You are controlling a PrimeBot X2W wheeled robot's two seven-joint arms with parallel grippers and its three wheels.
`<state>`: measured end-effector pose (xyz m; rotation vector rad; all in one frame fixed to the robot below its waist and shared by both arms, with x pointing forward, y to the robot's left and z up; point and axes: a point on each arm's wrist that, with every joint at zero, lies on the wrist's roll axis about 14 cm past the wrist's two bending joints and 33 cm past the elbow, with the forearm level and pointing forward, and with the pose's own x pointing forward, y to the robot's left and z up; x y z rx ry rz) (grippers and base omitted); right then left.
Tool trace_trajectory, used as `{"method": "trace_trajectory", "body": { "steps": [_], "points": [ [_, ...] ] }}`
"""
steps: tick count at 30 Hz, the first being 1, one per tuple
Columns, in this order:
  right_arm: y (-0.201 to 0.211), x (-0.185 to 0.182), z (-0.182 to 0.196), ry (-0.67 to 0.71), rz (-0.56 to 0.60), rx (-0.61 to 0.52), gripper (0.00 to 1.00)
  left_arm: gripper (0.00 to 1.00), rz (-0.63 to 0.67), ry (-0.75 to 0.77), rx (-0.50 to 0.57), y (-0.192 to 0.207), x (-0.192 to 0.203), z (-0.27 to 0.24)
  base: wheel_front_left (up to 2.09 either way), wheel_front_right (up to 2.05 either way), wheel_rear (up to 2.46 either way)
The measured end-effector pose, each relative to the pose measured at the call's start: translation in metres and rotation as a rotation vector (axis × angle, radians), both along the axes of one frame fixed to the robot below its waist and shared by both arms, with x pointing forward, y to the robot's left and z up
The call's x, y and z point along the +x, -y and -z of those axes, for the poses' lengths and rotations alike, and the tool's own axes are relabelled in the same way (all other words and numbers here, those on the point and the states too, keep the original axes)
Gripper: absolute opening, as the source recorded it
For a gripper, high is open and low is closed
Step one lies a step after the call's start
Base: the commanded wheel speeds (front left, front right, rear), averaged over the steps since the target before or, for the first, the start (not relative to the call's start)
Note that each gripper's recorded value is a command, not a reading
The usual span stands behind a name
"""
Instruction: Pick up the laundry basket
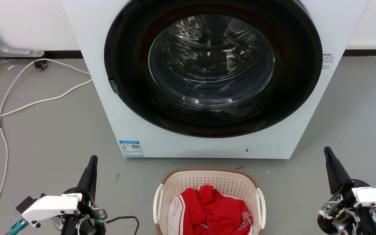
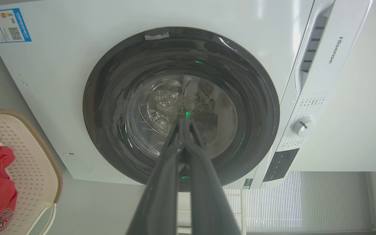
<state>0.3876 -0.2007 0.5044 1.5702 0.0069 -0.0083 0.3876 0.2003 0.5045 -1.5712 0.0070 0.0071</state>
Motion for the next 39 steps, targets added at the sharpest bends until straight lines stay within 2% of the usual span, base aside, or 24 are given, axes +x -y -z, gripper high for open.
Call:
{"method": "trace_trajectory", "body": {
  "steps": [19,20,26,33,39],
  "points": [
    [0.0,0.0,0.0,0.0,0.001,0.001,0.0,0.0,-0.002,0.0,-0.001,0.0,0.0,0.0,0.0,0.0,0.0],
    [0.0,0.0,0.0,0.0,0.001,0.001,1.0,1.0,-0.002,0.0,-0.001,0.0,0.0,0.0,0.0,0.0,0.0],
    [0.0,-0.012,0.024,-0.071,0.006,0.009,1.0,1.0,-0.003,-0.072,-0.013,0.002,-0.011,0.024,0.0,0.0,0.0],
    [-0.004,-0.011,0.02,-0.059,0.012,-0.017,1.0,1.0,0.0,-0.069,0.012,0.01,-0.009,0.023,0.0,0.0,0.0],
    [-0.007,-0.012,0.014,-0.042,0.014,-0.119,1.0,1.0,0.009,-0.034,0.132,0.015,-0.004,0.011,0.0,0.0,0.0]
  ]
}}
